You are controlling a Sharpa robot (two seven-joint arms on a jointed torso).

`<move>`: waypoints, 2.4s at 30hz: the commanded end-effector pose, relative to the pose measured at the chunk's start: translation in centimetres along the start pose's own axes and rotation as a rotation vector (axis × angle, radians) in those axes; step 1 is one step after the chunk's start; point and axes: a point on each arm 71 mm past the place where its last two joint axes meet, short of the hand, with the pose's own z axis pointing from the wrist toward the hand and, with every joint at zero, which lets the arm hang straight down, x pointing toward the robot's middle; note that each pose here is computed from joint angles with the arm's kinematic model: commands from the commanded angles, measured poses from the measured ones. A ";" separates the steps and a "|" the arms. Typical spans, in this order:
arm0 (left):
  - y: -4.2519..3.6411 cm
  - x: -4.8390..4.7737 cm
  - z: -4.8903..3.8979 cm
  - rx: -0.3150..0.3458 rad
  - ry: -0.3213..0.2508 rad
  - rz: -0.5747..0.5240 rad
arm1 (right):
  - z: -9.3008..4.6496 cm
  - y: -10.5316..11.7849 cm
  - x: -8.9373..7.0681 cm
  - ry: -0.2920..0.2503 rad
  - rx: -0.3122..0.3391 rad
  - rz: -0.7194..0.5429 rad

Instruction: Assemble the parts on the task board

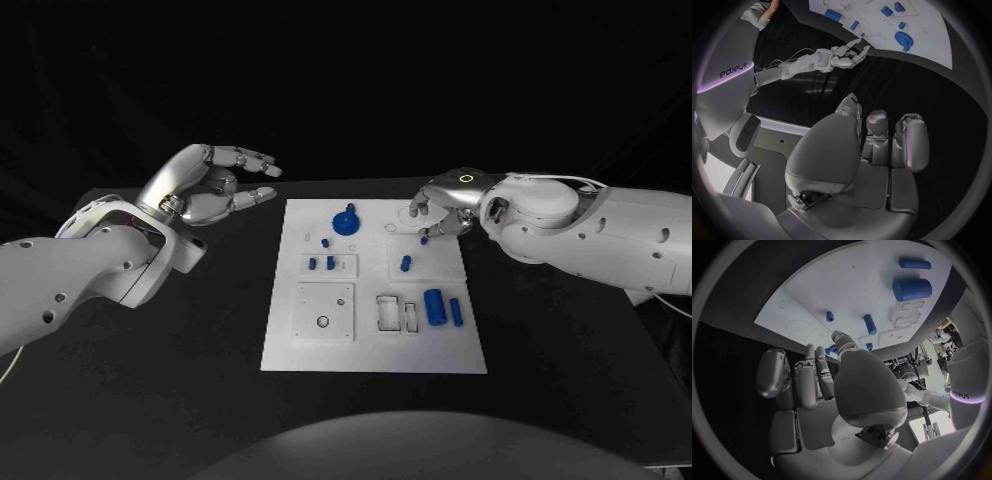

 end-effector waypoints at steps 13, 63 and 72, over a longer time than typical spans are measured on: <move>0.01 0.68 0.61 -0.018 0.035 -0.025 | -0.4 0.3 0.9 0.034 -0.006 0.067; -0.01 1.22 0.85 -0.032 0.074 -0.016 | 0.2 0.5 3.9 0.097 -0.002 0.120; 0.12 1.26 0.88 -0.038 0.078 -0.013 | 0.3 0.5 4.1 0.096 -0.004 0.134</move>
